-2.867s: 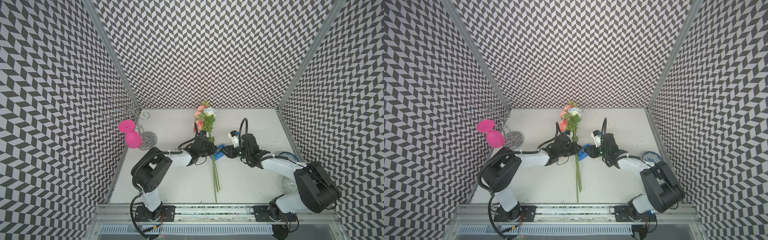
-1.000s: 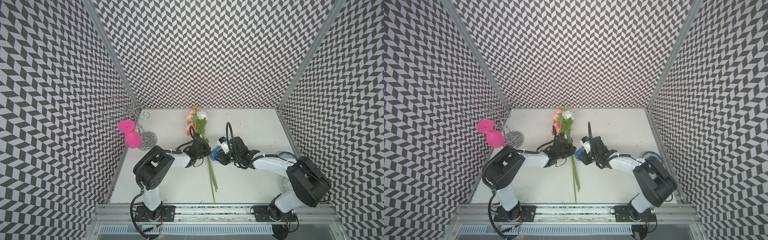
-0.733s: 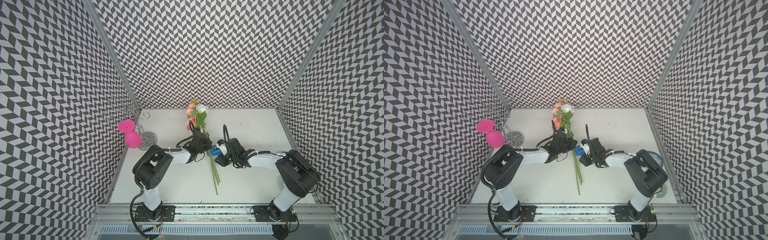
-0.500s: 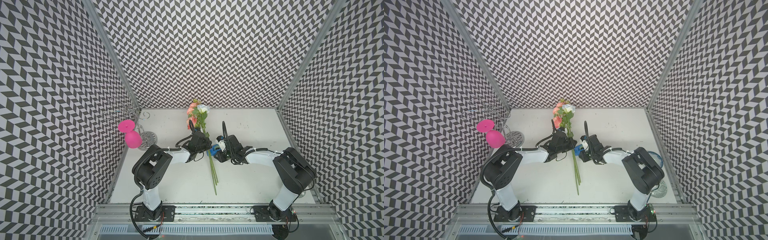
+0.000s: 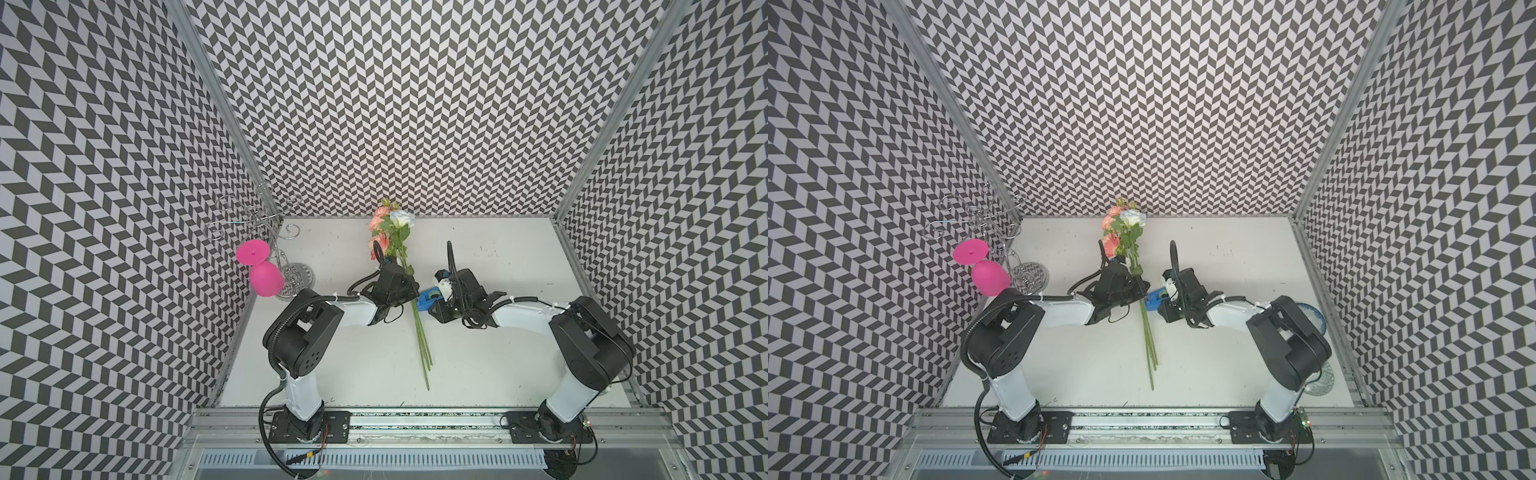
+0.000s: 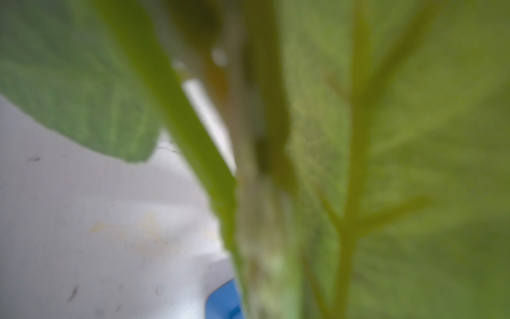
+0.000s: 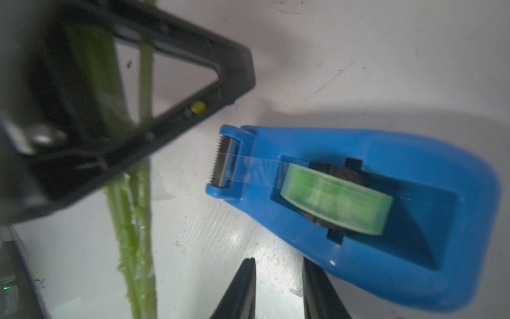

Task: Wrap bouquets with tape
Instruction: Wrap the tape around the bouquet.

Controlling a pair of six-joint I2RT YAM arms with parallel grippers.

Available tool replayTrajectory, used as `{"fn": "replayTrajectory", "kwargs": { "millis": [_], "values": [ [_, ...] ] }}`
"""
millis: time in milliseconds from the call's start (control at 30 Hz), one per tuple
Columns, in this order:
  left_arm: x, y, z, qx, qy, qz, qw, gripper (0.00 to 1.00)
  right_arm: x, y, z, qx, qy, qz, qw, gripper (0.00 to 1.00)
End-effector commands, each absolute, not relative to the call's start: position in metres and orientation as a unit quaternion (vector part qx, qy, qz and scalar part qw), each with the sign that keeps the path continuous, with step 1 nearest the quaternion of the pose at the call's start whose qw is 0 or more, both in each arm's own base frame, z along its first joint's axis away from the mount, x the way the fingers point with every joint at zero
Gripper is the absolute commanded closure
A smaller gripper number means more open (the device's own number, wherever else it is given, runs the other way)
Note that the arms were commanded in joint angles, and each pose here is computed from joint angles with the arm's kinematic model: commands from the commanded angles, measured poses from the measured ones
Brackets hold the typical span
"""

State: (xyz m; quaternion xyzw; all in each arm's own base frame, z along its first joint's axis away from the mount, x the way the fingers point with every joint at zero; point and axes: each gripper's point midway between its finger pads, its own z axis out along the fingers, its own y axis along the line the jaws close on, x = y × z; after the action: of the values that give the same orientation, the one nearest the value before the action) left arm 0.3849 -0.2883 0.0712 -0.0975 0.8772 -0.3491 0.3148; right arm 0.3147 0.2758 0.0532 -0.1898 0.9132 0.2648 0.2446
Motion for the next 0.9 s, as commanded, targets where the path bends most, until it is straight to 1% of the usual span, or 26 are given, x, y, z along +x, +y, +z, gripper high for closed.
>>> {"fn": "replayTrajectory", "kwargs": {
  "millis": [0, 133, 267, 567, 867],
  "values": [
    [0.390, -0.282, 0.073, -0.100, 0.870, -0.346, 0.337, 1.00, 0.320, 0.291, 0.094, -0.196, 0.887, 0.310, 0.281, 0.69],
    [0.391, -0.282, 0.063, -0.098, 0.871, -0.347, 0.333, 1.00, 0.322, 0.297, 0.120, -0.205, 0.869, 0.320, 0.317, 0.70],
    [0.394, -0.279, 0.059, -0.103, 0.867, -0.358, 0.330, 1.00, 0.327, 0.304, 0.127, -0.220, 0.864, 0.298, 0.340, 0.71],
    [0.397, -0.273, 0.058, -0.107, 0.865, -0.362, 0.331, 1.00, 0.350, 0.314, 0.110, -0.248, 0.875, 0.224, 0.352, 0.69],
    [0.394, -0.271, 0.055, -0.110, 0.860, -0.373, 0.331, 1.00, 0.359, 0.328, 0.090, -0.283, 0.877, 0.156, 0.355, 0.61]
  ]
}}
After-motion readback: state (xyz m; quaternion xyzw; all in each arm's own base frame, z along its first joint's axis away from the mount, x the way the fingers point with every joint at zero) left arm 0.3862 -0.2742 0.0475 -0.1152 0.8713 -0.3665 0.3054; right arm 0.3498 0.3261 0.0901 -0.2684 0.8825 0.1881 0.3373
